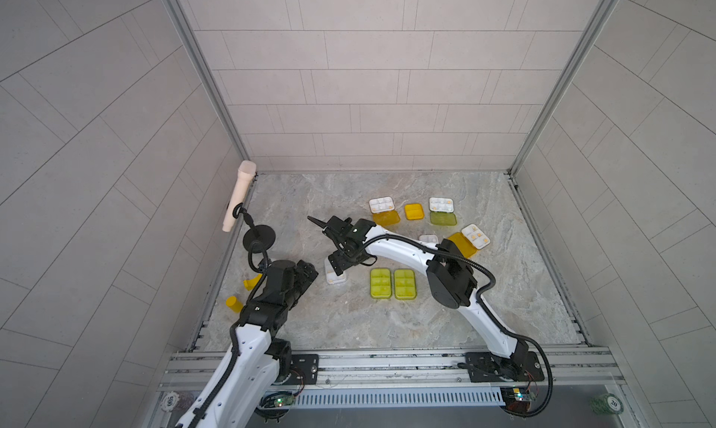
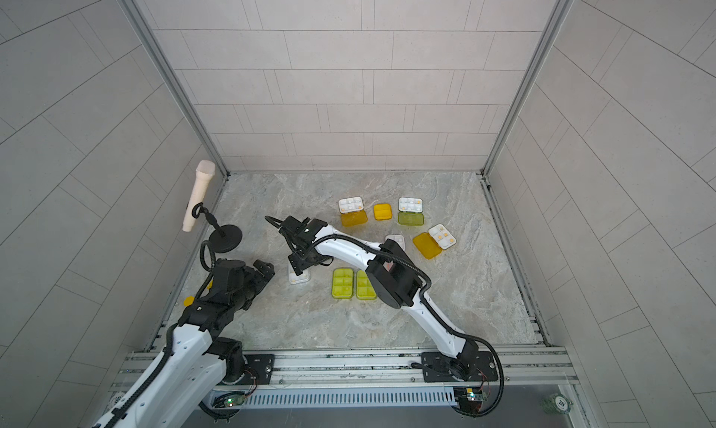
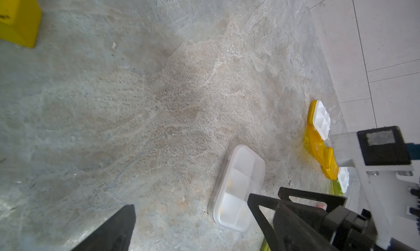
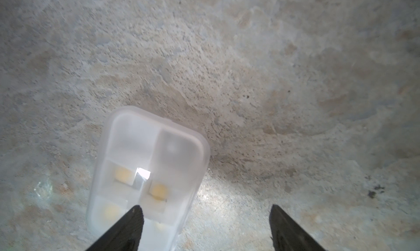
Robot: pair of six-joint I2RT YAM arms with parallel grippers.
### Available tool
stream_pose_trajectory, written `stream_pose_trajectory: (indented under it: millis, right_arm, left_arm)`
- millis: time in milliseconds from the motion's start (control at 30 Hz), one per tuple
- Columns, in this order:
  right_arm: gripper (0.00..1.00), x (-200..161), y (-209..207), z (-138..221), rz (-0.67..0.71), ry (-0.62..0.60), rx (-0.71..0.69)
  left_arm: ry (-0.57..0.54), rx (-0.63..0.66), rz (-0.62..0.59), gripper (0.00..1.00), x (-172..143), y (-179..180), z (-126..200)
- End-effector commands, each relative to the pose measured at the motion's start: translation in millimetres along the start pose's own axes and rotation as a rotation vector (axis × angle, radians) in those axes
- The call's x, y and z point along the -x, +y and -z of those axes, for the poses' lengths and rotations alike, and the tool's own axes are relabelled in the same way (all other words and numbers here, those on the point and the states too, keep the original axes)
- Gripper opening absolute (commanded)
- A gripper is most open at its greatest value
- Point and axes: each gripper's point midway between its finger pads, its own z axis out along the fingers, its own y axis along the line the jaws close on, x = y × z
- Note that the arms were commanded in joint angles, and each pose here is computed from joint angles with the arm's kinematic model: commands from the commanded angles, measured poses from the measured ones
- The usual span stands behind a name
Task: Close pillboxes
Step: Close the lid on the pillbox.
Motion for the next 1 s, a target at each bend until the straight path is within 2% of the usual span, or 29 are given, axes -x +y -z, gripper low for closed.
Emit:
stream_pose_trajectory:
  millis: [0, 333, 567, 800, 967]
  right_arm:
    - [0.88, -15, -8, -12, 0.029, 0.051, -0.062]
    - [0.88, -36, -14, -32, 0.023, 0.105, -0.104]
    - [0.88, -31, -11, -27, 0.018, 0.096, -0.094]
    - [0.88, -10, 1, 15, 0.019, 0.008, -0.025]
    - [0.89, -1, -10, 51, 0.016, -0.061, -0.038]
  left_arm:
    - [-0.012, 0.028, 0.015, 0.99, 1, 7, 0]
    - [-0.006, 0.03, 0.02, 0.99, -2, 10, -3]
    - [-0.004, 0.025, 0.024, 0.99, -3, 12, -4]
    - [0.015, 0.004, -0.02, 0.97, -4, 3, -7]
    - [0.069, 0.018, -0.106, 0.95, -5, -8, -14]
